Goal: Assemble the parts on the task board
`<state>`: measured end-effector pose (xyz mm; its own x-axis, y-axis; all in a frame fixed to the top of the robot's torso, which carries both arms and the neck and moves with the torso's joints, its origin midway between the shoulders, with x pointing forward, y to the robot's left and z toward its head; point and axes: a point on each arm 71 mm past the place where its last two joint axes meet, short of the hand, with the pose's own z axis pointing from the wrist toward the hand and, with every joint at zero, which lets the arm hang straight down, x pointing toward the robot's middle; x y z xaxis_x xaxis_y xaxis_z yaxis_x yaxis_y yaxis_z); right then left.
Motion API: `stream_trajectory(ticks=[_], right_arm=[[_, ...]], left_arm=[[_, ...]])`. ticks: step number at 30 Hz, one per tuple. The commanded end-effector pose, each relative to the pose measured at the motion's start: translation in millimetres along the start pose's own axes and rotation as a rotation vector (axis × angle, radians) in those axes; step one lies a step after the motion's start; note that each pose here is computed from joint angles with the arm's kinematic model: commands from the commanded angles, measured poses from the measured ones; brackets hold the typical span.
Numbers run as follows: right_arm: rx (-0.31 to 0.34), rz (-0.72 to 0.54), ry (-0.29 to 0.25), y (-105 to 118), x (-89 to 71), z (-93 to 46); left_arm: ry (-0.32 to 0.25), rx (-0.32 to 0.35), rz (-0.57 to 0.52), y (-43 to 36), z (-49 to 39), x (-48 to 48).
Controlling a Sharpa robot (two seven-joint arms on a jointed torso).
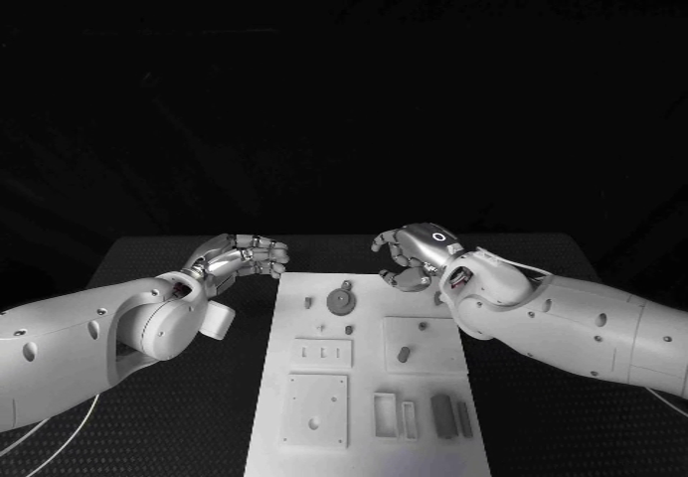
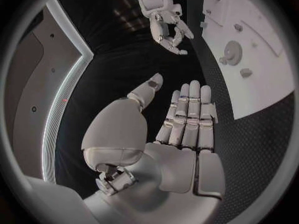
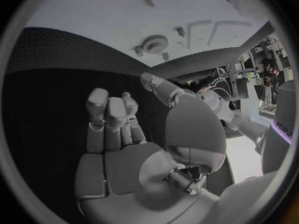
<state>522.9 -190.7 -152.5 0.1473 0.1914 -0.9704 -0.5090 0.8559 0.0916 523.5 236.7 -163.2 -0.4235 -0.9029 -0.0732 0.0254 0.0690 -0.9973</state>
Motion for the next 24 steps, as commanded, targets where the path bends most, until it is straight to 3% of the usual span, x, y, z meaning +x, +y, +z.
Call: stream_trajectory(ticks=[1, 8, 16, 24], right_arm=[[-0.03, 0.154, 0.061, -14.7, -1.4, -8.0], [0.031, 0.251, 0.114, -60.0, -3.9, -24.7], [0.097, 0.241, 0.143, -92.6, -3.9, -35.9], [0.159, 0.246, 0.165, -110.9, 9.9, -49.9]], left_arm=[[0.005, 0.014, -0.004, -1.5, 2.0, -0.3], [-0.002, 0.015, 0.001, -0.7, 4.8, -3.7], [0.003, 0.014, 0.0, 0.5, 6.5, -2.6], [0.002, 0.011, -0.001, 2.0, 6.3, -3.4]])
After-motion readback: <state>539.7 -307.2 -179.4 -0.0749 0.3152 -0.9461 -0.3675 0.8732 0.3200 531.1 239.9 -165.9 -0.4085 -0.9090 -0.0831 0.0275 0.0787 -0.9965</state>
